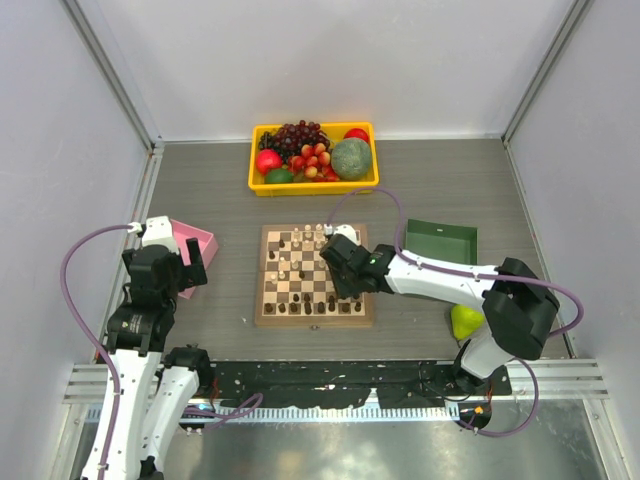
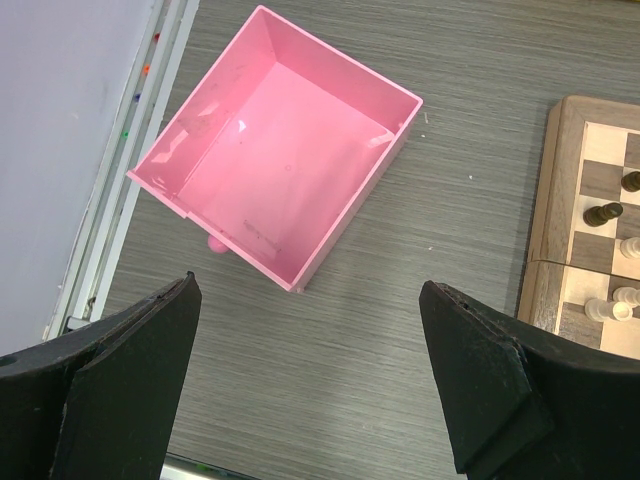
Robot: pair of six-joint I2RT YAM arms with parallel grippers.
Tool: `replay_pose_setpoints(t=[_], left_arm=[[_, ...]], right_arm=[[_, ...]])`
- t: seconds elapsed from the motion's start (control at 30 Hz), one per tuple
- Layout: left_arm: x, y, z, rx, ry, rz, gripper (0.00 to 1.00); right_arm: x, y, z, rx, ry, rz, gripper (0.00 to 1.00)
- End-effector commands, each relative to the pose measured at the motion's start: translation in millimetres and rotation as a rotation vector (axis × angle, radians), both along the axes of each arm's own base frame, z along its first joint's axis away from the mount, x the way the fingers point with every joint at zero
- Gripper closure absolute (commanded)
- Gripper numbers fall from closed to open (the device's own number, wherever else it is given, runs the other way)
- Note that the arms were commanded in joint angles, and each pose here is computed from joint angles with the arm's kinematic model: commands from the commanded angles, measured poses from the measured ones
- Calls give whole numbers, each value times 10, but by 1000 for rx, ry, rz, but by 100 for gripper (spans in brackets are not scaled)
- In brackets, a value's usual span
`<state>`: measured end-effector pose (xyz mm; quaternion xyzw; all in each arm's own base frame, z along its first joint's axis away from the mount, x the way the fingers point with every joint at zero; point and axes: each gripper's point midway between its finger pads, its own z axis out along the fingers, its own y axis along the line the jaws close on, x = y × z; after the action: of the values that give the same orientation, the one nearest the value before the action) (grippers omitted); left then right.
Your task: Set up the chess pieces on the board
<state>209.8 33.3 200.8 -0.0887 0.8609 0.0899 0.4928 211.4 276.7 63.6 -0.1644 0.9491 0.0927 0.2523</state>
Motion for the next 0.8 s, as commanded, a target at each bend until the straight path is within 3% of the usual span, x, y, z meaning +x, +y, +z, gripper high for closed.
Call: replay_pose_setpoints(t=[0.0, 0.5, 0.77], left_arm=[[63, -7, 85, -8, -43, 0, 1], [49, -1, 103, -7, -52, 3, 1], [42, 5, 100, -5, -52, 5, 1]], right_arm=[[138, 122, 469, 76, -101, 2, 64], [324, 491, 935, 179, -173, 74, 56], [390, 770, 891, 210, -157, 119, 56]])
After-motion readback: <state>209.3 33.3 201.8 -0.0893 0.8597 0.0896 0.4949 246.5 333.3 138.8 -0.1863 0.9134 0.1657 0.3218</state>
